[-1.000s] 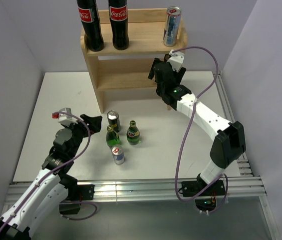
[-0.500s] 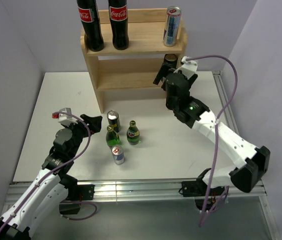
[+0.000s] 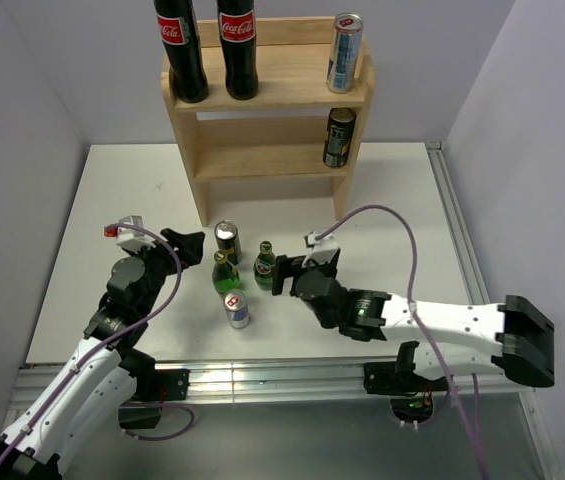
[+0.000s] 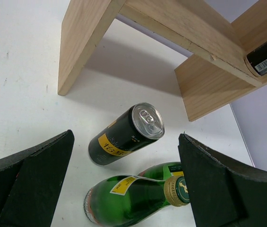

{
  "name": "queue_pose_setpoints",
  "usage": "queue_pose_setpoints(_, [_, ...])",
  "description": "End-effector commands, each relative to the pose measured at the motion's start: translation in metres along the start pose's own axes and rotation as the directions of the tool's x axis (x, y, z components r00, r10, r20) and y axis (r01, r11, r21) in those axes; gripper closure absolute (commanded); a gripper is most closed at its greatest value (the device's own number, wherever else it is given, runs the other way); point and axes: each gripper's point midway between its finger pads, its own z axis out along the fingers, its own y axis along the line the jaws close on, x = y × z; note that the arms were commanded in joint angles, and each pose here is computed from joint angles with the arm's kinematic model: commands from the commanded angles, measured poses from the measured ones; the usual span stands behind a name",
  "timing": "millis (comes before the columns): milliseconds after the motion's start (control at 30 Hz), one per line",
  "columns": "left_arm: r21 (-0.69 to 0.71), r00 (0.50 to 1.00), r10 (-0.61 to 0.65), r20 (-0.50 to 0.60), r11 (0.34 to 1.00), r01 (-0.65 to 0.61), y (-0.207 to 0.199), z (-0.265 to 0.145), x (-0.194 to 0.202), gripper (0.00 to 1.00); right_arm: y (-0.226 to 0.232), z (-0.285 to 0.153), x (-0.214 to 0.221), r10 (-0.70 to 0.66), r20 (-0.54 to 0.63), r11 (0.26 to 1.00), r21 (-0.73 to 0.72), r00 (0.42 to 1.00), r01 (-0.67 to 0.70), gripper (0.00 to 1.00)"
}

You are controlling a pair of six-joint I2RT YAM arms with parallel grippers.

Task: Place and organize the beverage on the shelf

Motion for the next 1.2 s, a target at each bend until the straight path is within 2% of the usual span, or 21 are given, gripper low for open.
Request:
queue_pose_setpoints(0, [0.014, 1.0, 0.014, 0.024, 1.0, -0.014, -0.002, 0.0, -0.005, 0.01, 0.025, 0.008, 0.013, 0.142, -0.003, 0.987, -0.078, 0.99, -0.142, 0.0])
queue_pose_setpoints(100, [0.011, 1.0, 0.016, 0.017, 1.0, -0.016, -0.002, 0.001, -0.003, 0.01, 0.031, 0.021, 0.043, 0.095, -0.046, 0.992, -0.075, 0.994, -0.098, 0.0])
queue_pose_setpoints(400, [0.008, 1.0, 0.019, 0.019, 1.0, -0.019, -0.001, 0.001, -0.003, 0.01, 0.043, 0.066, 0.072, 0.031, -0.058, 0.998, -0.058, 0.998, -0.034, 0.0])
queue_pose_setpoints(733, [0.017, 1.0, 0.018, 0.011, 1.0, -0.018, -0.002, 0.002, -0.001, 0.01, 0.025, 0.103, 0.068, 0.027, 0.027, 0.999, 0.025, 0.999, -0.027, 0.0])
queue_pose_setpoints(833, [0.017, 1.0, 0.018, 0.008, 1.0, -0.018, -0.002, 0.002, 0.0, 0.01, 0.023, 0.11, 0.069, 0.016, 0.05, 0.999, 0.041, 0.999, -0.018, 0.05])
queue_pose_setpoints(933, [0.018, 1.0, 0.02, 0.007, 1.0, -0.02, -0.002, 0.002, 0.001, 0.01, 0.022, 0.114, 0.071, 0.009, 0.065, 0.999, 0.043, 0.998, -0.012, 0.17])
queue_pose_setpoints(967, [0.016, 1.0, 0.019, 0.006, 1.0, -0.019, -0.002, 0.003, 0.001, 0.01, 0.023, 0.115, 0.071, 0.011, 0.074, 0.999, 0.04, 0.997, -0.014, 0.29])
queue_pose_setpoints(1133, [0.013, 1.0, 0.02, -0.001, 1.0, -0.02, -0.001, 0.004, 0.003, 0.01, 0.022, 0.116, 0.067, 0.004, 0.09, 0.999, 0.046, 0.996, -0.008, 0.61])
queue_pose_setpoints(1167, [0.012, 1.0, 0.021, -0.002, 1.0, -0.021, -0.001, 0.004, 0.003, 0.01, 0.02, 0.114, 0.064, -0.001, 0.094, 0.998, 0.055, 0.996, -0.005, 0.92])
